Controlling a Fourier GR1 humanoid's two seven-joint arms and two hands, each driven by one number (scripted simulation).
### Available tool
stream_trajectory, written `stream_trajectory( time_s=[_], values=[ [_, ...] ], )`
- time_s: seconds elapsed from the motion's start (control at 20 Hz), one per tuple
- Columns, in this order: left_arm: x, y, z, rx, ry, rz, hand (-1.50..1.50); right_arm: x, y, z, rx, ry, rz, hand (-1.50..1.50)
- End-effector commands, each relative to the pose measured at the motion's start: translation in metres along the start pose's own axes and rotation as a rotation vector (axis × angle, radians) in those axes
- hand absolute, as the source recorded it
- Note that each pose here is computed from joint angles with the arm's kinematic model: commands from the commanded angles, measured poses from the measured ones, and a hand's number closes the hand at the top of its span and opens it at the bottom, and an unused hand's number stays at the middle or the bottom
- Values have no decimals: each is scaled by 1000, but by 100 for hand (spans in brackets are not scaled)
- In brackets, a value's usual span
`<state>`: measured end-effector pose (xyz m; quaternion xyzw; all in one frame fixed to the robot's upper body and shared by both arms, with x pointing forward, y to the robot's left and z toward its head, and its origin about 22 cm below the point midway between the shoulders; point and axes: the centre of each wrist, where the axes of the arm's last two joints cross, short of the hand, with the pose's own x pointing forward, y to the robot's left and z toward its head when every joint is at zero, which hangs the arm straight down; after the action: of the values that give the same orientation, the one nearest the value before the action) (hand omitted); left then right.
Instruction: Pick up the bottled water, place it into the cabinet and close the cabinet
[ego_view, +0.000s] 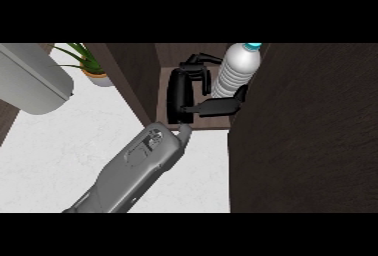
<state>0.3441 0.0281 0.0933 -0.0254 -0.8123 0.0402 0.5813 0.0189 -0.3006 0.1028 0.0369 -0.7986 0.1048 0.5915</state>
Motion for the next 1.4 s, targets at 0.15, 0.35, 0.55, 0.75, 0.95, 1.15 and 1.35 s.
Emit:
stream_trajectory(
  time_s=[0.15,0.35,0.55,0.75,0.95,1.15,1.35],
  values=[
    [-32,19,-16,44,37,-83,150,24,4,-1,2,-69,-46,-150],
    [-44,35,-21,97,40,-36,150,15,0,-7,0,-61,-74,-150],
    [-36,28,-41,103,43,-38,150,22,-2,-7,7,-64,-65,-150],
    [-57,44,-48,103,8,-131,150,16,-1,-8,26,-82,-54,-150],
    [-58,56,-58,86,19,-281,150,13,-2,-3,16,-80,-85,-150],
    [-53,38,-69,55,35,-336,-150,3,-5,-10,46,-65,-72,-150],
    [-48,38,-77,93,9,-377,-150,14,-4,-19,40,-87,-64,-150]
  ],
)
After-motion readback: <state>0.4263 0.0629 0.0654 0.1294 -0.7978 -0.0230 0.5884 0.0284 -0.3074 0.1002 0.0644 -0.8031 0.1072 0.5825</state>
